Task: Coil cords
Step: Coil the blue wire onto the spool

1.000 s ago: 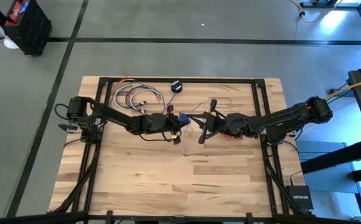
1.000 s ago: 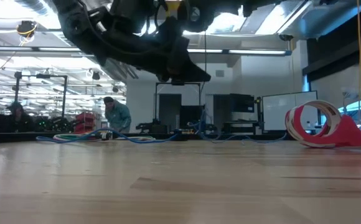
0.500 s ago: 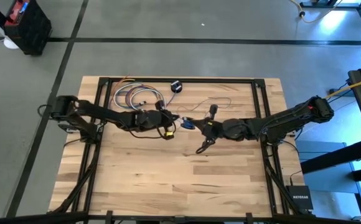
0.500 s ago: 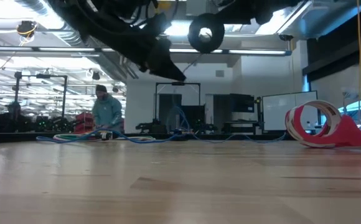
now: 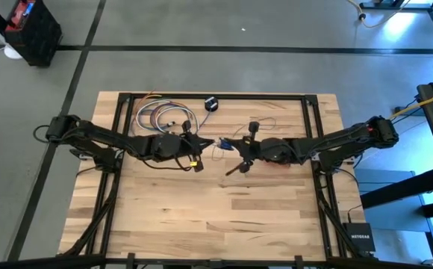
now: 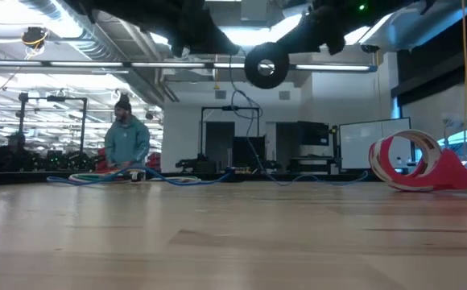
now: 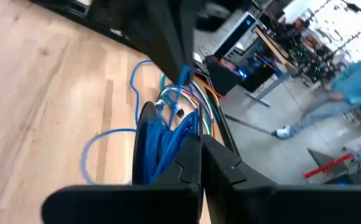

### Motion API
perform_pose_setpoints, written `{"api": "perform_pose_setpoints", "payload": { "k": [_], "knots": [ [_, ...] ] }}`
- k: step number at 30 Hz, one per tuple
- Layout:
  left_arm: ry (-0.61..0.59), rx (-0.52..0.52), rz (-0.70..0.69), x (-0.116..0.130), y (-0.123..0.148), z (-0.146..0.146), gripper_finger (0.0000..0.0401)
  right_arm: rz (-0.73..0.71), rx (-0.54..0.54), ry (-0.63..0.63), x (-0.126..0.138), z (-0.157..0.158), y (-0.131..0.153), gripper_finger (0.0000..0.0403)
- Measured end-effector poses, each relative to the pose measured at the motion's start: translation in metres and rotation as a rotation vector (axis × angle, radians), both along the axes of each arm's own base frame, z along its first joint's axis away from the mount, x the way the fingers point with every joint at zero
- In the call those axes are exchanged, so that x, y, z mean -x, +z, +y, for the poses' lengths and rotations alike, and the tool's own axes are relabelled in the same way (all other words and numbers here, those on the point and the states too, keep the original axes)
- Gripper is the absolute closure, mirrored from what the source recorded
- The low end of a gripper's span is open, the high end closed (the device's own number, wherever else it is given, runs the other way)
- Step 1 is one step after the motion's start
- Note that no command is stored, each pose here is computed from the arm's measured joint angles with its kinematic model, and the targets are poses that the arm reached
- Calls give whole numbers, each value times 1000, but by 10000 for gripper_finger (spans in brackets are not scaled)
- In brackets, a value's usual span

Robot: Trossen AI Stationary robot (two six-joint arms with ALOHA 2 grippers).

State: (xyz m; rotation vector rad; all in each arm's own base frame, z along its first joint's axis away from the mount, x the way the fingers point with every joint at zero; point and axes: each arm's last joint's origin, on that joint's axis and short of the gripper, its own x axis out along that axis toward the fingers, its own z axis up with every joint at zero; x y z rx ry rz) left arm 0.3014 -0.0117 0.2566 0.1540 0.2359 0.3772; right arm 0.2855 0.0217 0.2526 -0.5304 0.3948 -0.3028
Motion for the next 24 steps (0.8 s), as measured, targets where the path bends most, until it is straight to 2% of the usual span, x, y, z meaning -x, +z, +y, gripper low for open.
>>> {"api": "perform_pose_setpoints", "payload": {
  "k": [3, 8, 11, 14, 20, 24],
  "knots": [
    [-28, 21, -41, 0, 3, -7, 395, -10, -35, -48, -6, -10, -6, 400],
    [-87, 84, -183, -5, 13, -15, 394, -28, -48, -44, -16, -12, -17, 400],
    [-142, 95, -206, -14, 4, -19, 398, -92, -65, -45, -20, -12, -13, 400],
    [-205, 99, -245, -21, -1, -22, 399, -97, -74, -53, -22, -13, -16, 400],
    [-234, 28, -157, -19, -5, -25, 386, -77, -54, -96, -22, -14, -14, 400],
    [-233, 33, -117, -18, -8, -25, 348, -74, -51, -103, -22, -15, -14, 400]
  ]
}}
